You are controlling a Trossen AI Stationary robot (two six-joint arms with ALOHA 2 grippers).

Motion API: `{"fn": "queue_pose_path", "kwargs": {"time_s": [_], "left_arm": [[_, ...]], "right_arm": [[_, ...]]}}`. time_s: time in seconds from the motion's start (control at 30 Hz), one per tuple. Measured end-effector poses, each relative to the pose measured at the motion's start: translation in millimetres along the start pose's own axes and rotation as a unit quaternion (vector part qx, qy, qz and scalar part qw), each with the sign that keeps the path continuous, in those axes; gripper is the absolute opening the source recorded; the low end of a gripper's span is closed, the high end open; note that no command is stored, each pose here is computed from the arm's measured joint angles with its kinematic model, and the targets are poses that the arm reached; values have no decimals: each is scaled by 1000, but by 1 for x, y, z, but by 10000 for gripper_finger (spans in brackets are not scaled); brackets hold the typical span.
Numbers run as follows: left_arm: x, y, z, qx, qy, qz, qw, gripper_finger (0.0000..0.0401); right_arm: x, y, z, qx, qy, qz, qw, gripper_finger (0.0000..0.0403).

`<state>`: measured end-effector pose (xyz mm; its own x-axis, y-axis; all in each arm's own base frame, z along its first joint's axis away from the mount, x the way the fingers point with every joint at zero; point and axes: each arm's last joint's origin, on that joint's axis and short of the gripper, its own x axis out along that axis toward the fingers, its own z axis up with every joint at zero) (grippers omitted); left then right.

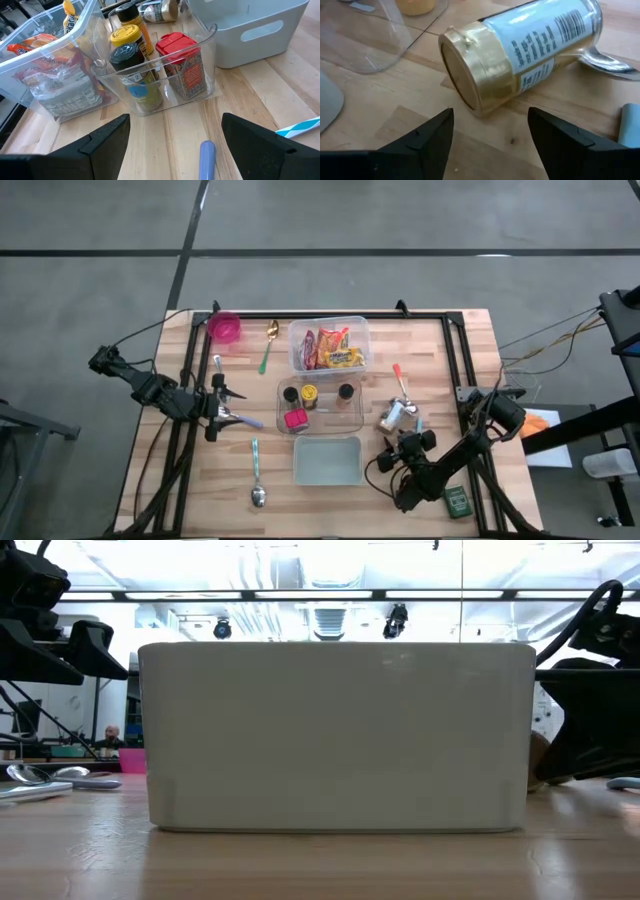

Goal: Pick & Place Food Item
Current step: Put the gold spice bottle into the transparent bin

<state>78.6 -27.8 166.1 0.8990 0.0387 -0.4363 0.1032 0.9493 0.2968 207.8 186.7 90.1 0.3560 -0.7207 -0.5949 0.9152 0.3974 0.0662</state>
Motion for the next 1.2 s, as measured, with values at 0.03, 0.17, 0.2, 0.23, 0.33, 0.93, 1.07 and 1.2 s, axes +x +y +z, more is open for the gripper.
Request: {"fn": "queue_pose_path", "kwargs": {"time_s": [0.03, 0.17, 0.2, 0.23, 0.33, 0.93, 1.07, 1.2], "left_arm": [[0, 0, 0, 0, 0, 0, 1000, 317], [0, 0, 0, 0, 0, 0, 1000, 317], [0, 0, 0, 0, 0, 0, 1000, 317], [0, 0, 0, 0, 0, 0, 1000, 317], [0, 0, 0, 0, 0, 0, 1000, 317], [0, 0, 0, 0, 0, 0, 1000, 317], [0, 0, 0, 0, 0, 0, 1000, 317], [0, 0, 0, 0, 0, 0, 1000, 317]], "right_arm": [[0, 0, 0, 0, 0, 0, 1000, 250], [0, 0, 0, 0, 0, 0, 1000, 250], [0, 0, 0, 0, 0, 0, 1000, 250], [0, 0, 0, 0, 0, 0, 1000, 250], [0, 0, 0, -4, 0, 1, 1000, 250], [-48, 10, 68, -66, 3, 16, 998, 251], [-39, 9, 84, -91, 9, 11, 996, 251], [-29, 9, 97, -100, 21, 22, 994, 251]]}}
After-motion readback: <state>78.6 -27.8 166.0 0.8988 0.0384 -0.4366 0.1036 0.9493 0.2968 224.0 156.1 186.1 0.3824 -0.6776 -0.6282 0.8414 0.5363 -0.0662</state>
